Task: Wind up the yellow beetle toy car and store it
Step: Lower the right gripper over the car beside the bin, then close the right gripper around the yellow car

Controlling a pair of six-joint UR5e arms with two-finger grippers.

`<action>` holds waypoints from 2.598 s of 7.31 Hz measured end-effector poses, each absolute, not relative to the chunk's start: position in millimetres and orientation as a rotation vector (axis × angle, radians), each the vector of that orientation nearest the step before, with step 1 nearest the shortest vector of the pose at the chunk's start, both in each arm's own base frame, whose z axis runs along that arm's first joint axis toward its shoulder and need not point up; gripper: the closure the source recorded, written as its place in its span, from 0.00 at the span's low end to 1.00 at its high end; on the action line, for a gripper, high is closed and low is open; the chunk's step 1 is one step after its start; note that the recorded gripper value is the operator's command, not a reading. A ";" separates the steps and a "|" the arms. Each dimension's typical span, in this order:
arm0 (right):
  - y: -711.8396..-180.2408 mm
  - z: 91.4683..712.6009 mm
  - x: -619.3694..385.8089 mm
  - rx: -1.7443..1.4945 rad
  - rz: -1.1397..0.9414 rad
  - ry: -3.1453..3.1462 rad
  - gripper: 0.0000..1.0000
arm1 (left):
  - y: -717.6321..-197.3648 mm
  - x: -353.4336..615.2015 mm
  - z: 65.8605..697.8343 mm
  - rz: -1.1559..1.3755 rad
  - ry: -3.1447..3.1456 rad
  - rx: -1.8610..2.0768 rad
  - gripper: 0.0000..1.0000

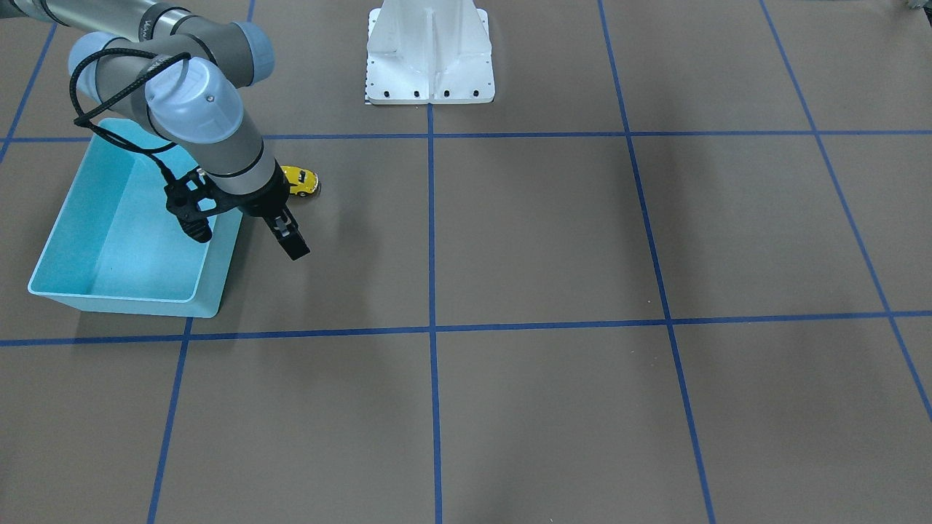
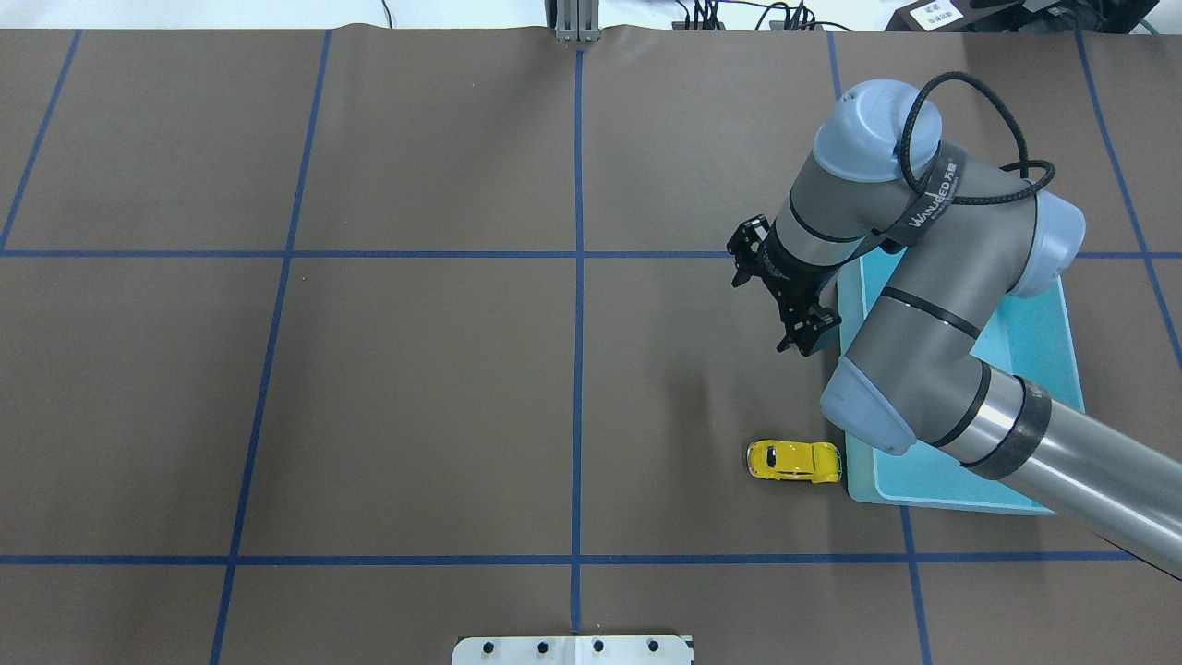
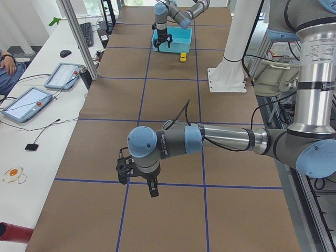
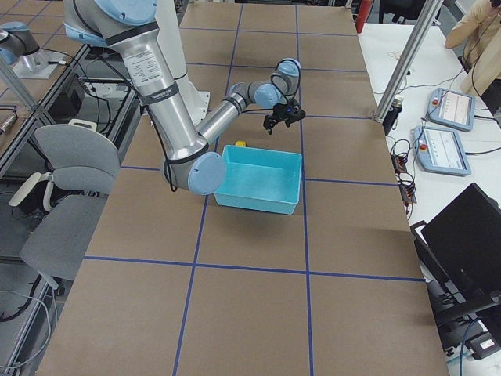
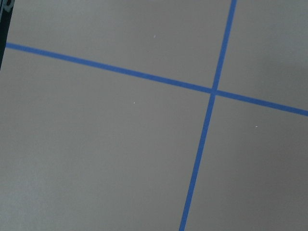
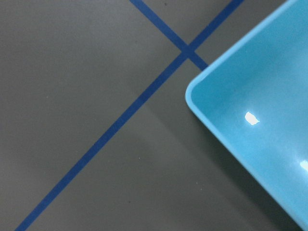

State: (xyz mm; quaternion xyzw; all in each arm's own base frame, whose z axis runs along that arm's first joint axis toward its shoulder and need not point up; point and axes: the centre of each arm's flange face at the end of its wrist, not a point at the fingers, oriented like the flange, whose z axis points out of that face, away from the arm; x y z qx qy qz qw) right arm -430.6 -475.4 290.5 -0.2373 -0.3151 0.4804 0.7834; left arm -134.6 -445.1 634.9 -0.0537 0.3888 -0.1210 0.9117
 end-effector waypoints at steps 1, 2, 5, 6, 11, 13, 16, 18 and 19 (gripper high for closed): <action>-466.8 291.0 -435.0 -0.588 1.095 -0.627 0.00 | -446.8 -133.8 634.5 -0.279 0.798 -0.120 0.00; -459.7 295.3 -437.8 -0.654 1.160 -0.562 0.00 | -456.9 -130.4 632.6 -0.301 0.794 -0.123 0.00; -431.7 325.5 -451.0 -0.742 1.301 -0.411 0.00 | -490.6 -79.1 641.0 -0.247 0.785 -0.096 0.00; -420.9 326.7 -451.1 -0.755 1.322 -0.396 0.00 | -494.7 -73.2 641.6 -0.240 0.790 -0.084 0.00; -358.7 337.5 -463.4 -0.723 1.347 -0.353 0.00 | -493.9 -69.0 640.2 -0.233 0.800 -0.075 0.00; -346.6 362.9 -447.0 -0.698 1.352 -0.346 0.00 | -493.4 -69.0 638.3 -0.232 0.801 -0.072 0.00; -336.9 371.6 -450.7 -0.666 1.346 -0.358 0.00 | -490.8 -68.9 637.4 -0.232 0.801 -0.072 0.00; -337.5 365.1 -456.4 -0.630 1.347 -0.385 0.00 | -488.5 -68.9 638.3 -0.232 0.801 -0.073 0.00; -337.3 364.6 -458.1 -0.615 1.352 -0.392 0.00 | -488.4 -68.9 638.3 -0.233 0.801 -0.073 0.00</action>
